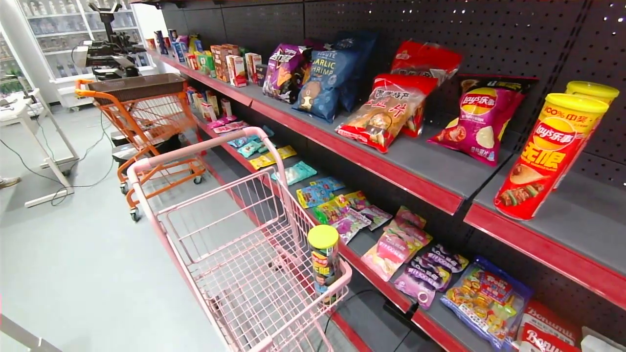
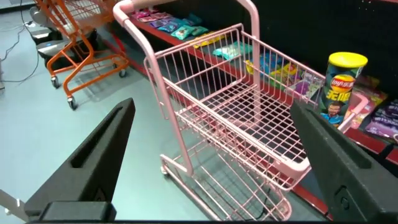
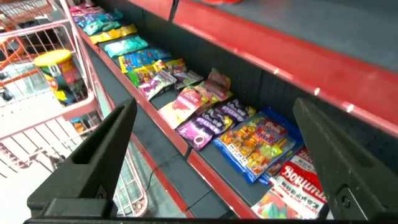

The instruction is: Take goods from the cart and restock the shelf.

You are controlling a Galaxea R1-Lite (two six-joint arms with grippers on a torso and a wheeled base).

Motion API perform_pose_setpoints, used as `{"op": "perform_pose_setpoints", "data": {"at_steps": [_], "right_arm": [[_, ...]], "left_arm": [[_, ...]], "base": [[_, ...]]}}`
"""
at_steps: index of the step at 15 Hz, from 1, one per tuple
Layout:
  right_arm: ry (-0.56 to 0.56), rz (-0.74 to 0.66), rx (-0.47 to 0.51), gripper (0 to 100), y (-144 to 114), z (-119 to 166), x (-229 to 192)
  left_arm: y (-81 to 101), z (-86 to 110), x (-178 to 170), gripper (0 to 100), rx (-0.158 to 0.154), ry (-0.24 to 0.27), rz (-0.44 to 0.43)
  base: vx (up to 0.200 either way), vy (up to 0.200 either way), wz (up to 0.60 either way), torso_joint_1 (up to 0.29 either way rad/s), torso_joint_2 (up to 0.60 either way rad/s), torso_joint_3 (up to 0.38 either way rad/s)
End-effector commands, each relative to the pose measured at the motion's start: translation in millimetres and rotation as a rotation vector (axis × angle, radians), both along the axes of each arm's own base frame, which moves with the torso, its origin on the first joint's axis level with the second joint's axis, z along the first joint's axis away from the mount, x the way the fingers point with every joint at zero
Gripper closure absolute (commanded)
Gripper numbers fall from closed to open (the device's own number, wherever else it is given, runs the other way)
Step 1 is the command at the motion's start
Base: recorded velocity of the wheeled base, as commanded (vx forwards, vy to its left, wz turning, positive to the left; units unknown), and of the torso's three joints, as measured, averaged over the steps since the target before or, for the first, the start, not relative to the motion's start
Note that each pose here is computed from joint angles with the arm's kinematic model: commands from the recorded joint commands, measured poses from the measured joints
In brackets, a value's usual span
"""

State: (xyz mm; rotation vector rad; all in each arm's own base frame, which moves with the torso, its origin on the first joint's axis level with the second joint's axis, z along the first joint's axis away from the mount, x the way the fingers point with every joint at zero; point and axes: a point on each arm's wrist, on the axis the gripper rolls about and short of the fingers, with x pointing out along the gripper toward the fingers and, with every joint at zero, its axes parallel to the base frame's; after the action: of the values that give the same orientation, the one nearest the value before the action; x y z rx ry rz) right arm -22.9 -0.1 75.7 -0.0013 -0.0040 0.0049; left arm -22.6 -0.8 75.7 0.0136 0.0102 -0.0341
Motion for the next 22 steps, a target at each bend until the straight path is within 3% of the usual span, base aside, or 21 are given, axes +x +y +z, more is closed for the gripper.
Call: {"op": "perform_pose_setpoints", "data": {"at_steps": [1, 8, 12, 13, 14, 15, 16, 17, 18, 19, 20, 21, 22], "right_arm": [[0.001, 0.001, 0.000, 0, 0.0, 0.1, 0.1], [0.001, 0.000, 0.000, 0, 0.0, 0.1, 0.1], [0.001, 0.000, 0.000, 0, 0.0, 0.1, 0.1], [0.001, 0.000, 0.000, 0, 0.0, 0.1, 0.1], [0.001, 0.000, 0.000, 0, 0.0, 0.1, 0.1], [0.001, 0.001, 0.000, 0, 0.0, 0.1, 0.1], [0.001, 0.000, -0.002, 0, 0.0, 0.1, 0.1], [0.001, 0.001, -0.002, 0, 0.0, 0.1, 0.1], [0.001, 0.001, -0.002, 0, 0.0, 0.1, 0.1], [0.001, 0.001, -0.003, 0, 0.0, 0.1, 0.1], [0.001, 0.001, -0.008, 0, 0.1, 0.1, 0.1], [0.001, 0.001, -0.006, 0, 0.1, 0.1, 0.1], [0.001, 0.001, -0.005, 0, 0.1, 0.1, 0.1]], "left_arm": [[0.0, 0.0, 0.1, 0, 0.000, 0.002, 0.000], [0.0, 0.0, 0.1, 0, 0.000, 0.002, 0.000], [-0.2, 0.5, 1.3, 0, 0.003, 0.016, -0.014], [-1.4, 16.0, -1.7, 0, 0.018, -0.024, -0.075], [-1.8, 77.5, 6.1, 0, 0.007, -0.028, -0.148], [-3.0, 141.6, 35.0, 0, -0.077, -0.011, -0.159], [-3.9, 170.0, 55.7, 0, -0.138, -0.007, -0.156], [-4.3, 180.1, 99.3, 0, -0.164, 0.081, -0.126], [-4.5, 162.8, 133.9, 0, -0.170, 0.176, -0.127], [-7.1, 147.4, 160.1, 0, -0.169, 0.212, -0.202], [-10.3, 140.0, 187.4, 0, -0.129, 0.193, -0.329], [-9.7, 131.2, 211.6, 0, -0.068, 0.182, -0.425], [-8.7, 121.5, 231.1, 0, -0.035, 0.211, -0.463]], "base": [[0.000, 0.000, 0.00, -0.193, 0.51, 0.305], [0.000, 0.000, 0.00, -0.194, 0.54, 0.347], [0.000, 0.000, 0.00, -0.067, 0.20, 0.139], [0.000, 0.000, 0.00, 0.000, 0.00, 0.000], [0.000, 0.000, 0.00, 0.000, 0.00, 0.000], [0.000, 0.000, 0.00, 0.000, 0.00, 0.000], [0.000, 0.000, 0.00, 0.000, 0.00, 0.000], [0.000, 0.000, 0.00, 0.000, 0.00, 0.000], [0.000, 0.000, 0.00, 0.000, 0.00, 0.000], [0.000, 0.000, 0.00, 0.000, 0.00, 0.000], [0.000, 0.000, 0.00, 0.000, 0.00, 0.000], [0.000, 0.000, 0.00, 0.000, 0.00, 0.000], [0.000, 0.000, 0.00, 0.000, 0.00, 0.000]]}}
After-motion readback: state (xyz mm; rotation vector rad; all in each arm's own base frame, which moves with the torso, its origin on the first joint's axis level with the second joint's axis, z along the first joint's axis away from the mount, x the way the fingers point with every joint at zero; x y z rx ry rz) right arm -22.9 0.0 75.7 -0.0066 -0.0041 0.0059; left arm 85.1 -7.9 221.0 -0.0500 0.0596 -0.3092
